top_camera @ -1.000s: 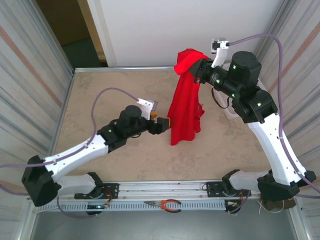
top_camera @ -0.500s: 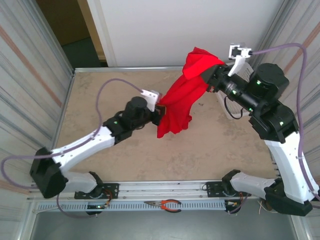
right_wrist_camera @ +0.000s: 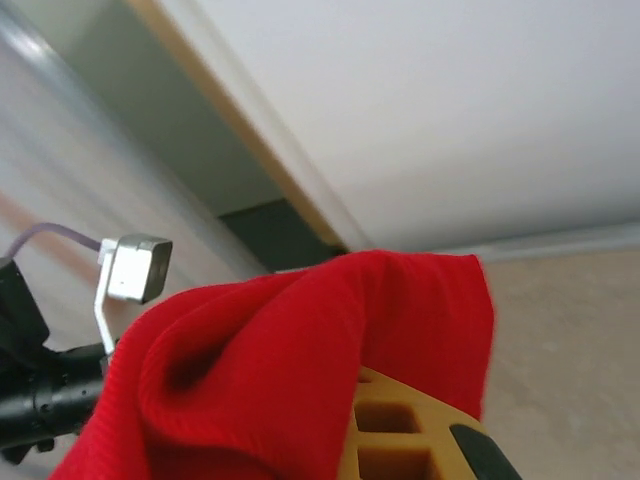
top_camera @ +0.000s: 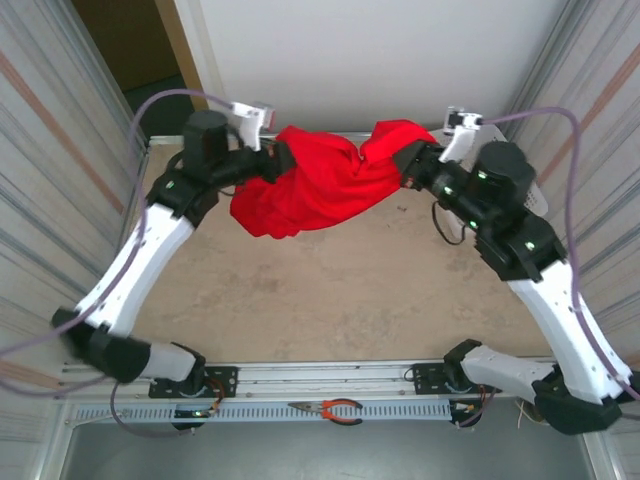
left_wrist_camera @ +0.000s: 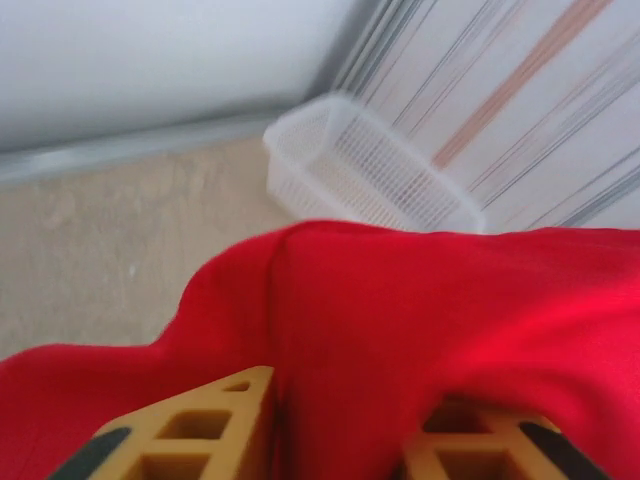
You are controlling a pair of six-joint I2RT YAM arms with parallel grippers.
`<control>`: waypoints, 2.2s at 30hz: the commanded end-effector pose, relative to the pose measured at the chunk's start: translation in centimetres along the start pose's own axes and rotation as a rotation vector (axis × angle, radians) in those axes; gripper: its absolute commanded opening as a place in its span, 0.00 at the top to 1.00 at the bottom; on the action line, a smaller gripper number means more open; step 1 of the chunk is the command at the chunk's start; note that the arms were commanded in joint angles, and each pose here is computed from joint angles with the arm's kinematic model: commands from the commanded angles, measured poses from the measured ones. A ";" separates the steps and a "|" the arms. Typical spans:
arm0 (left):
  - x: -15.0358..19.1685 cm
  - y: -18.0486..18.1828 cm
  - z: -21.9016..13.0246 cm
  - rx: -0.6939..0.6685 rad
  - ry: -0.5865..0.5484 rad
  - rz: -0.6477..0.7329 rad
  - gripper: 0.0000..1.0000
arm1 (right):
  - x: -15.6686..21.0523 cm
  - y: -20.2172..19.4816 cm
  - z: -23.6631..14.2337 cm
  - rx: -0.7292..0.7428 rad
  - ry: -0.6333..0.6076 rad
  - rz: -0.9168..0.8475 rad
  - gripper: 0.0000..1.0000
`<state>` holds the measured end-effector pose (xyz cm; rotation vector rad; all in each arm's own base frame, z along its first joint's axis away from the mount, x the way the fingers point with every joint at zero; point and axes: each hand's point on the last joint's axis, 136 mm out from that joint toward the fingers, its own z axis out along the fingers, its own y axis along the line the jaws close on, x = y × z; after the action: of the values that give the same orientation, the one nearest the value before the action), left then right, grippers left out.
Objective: Fold the inside-out t-shirt
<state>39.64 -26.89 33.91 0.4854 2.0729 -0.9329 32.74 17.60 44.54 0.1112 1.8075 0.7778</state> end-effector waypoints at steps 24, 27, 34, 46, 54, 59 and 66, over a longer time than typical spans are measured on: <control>18.6 6.3 -0.1 -0.237 0.180 -0.308 0.16 | 33.0 -15.7 5.8 0.380 0.747 -0.056 0.24; 17.9 6.2 -1.4 -0.265 0.157 -0.293 0.16 | 34.4 -15.6 7.0 0.382 0.773 -0.066 0.24; 16.5 5.6 -3.8 -0.278 0.094 -0.283 0.16 | 36.4 -16.5 9.3 0.414 0.815 -0.074 0.27; 16.0 5.8 -5.0 -0.293 0.060 -0.276 0.13 | 25.0 -10.3 9.3 0.197 0.650 -0.035 1.00; 14.3 4.8 -5.2 -0.240 0.022 -0.274 0.10 | 12.1 -1.4 3.1 -0.035 0.439 -0.106 1.00; 14.5 3.4 -4.5 -0.210 0.038 -0.217 0.02 | 15.7 -3.8 1.0 -0.016 0.480 -0.054 1.00; 18.9 0.7 -1.5 -0.205 0.125 -0.052 0.03 | 21.0 -7.8 -1.0 0.049 0.527 0.080 1.00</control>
<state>28.25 -23.98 20.68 0.3069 2.2936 -0.7948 26.82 20.32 21.80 -0.0483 2.3810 0.7938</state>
